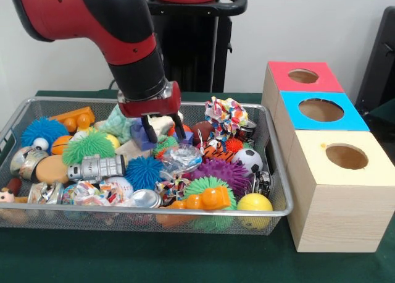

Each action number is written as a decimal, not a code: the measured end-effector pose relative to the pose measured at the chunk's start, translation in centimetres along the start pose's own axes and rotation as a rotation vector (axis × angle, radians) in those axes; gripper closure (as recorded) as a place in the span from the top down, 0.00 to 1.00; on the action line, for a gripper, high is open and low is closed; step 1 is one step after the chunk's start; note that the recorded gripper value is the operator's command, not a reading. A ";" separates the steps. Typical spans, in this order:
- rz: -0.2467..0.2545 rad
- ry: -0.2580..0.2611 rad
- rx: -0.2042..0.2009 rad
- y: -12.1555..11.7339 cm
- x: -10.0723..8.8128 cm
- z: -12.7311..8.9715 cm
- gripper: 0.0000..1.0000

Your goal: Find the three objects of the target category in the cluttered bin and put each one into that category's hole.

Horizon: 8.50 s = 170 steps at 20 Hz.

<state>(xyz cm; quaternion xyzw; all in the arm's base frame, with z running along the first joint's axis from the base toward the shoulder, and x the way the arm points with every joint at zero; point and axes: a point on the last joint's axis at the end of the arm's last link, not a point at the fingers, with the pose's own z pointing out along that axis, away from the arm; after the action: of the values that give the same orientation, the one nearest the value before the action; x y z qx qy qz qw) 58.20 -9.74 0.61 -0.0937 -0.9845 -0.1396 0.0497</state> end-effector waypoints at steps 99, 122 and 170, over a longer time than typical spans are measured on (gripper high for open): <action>0.151 -0.207 0.247 4.6 -4.0 -1.9 1.00; 0.206 -0.268 0.247 1.6 -5.8 1.2 1.00; 0.161 -0.270 0.229 6.1 -6.9 0.6 1.00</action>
<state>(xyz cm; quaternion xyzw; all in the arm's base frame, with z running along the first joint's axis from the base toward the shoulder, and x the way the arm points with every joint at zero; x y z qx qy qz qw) 66.10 -5.01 0.83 -0.1836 -0.9811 -0.0083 -0.0614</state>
